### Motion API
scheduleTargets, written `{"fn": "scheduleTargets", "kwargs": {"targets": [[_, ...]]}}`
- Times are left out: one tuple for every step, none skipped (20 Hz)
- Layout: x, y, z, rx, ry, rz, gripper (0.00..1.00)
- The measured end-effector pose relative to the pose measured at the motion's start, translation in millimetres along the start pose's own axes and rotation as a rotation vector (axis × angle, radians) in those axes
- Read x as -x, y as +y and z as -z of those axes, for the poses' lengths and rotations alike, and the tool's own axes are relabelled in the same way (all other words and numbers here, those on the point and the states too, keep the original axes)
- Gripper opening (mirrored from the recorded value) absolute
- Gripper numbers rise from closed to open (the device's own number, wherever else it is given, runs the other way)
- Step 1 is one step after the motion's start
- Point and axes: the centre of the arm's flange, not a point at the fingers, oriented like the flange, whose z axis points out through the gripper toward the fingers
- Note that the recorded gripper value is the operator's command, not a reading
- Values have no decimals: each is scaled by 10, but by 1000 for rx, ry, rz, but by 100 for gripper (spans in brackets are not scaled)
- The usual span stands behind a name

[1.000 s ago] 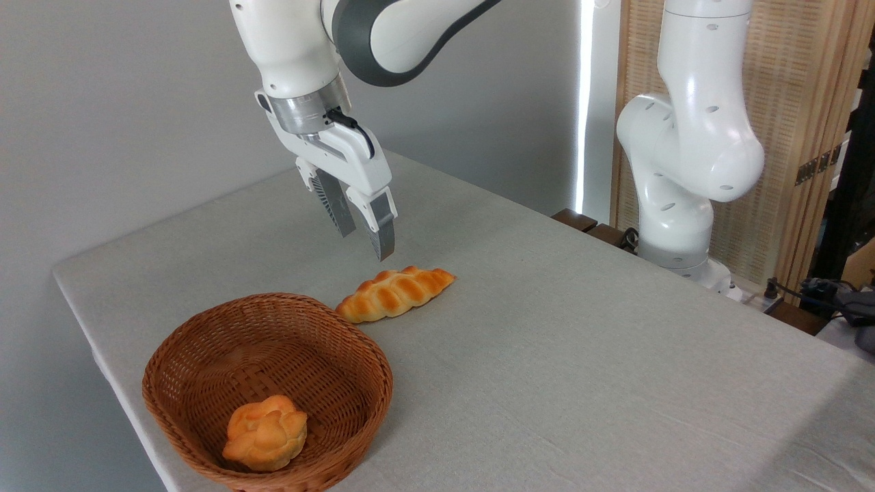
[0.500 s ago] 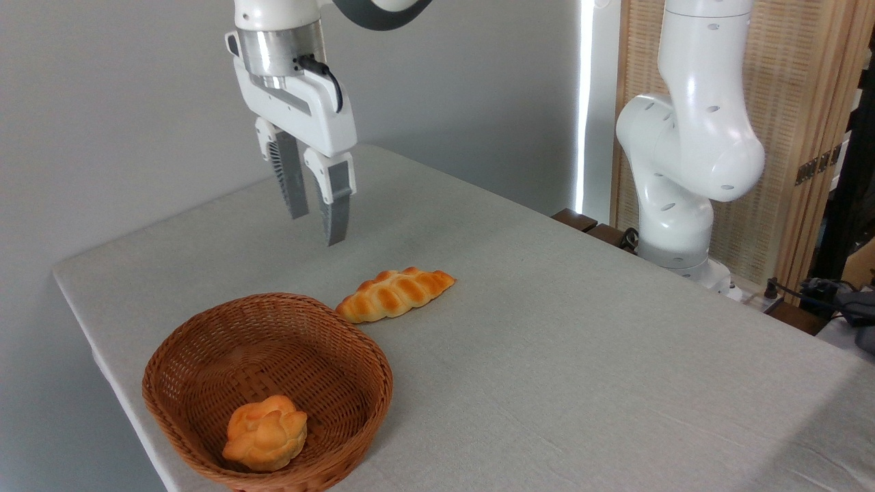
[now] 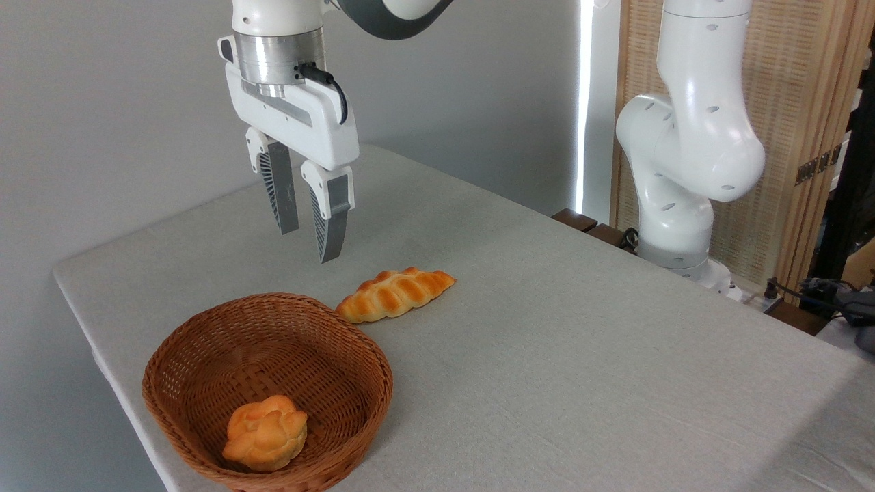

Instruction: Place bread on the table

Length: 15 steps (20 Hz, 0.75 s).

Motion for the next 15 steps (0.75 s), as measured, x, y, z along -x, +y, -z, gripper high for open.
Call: {"fn": "scheduleTargets", "kwargs": {"targets": [[0, 0, 1, 0, 0, 0, 100], [0, 0, 2, 0, 0, 0, 100], [0, -1, 3, 0, 1, 0, 100], [7, -17, 6, -1, 1, 3, 100], [35, -70, 11, -3, 1, 15, 100], [70, -139, 22, -6, 2, 27, 100], [94, -187, 40, -10, 4, 36, 100], [106, -217, 59, -13, 7, 41, 100], [115, -239, 76, -16, 9, 46, 100], [120, -251, 89, -19, 11, 48, 100], [123, -258, 99, -20, 12, 50, 100], [128, -267, 108, -22, 13, 52, 100], [136, -281, 118, -24, 14, 55, 100], [146, -297, 129, -26, 16, 59, 100], [153, -311, 136, -27, 17, 61, 100]]}}
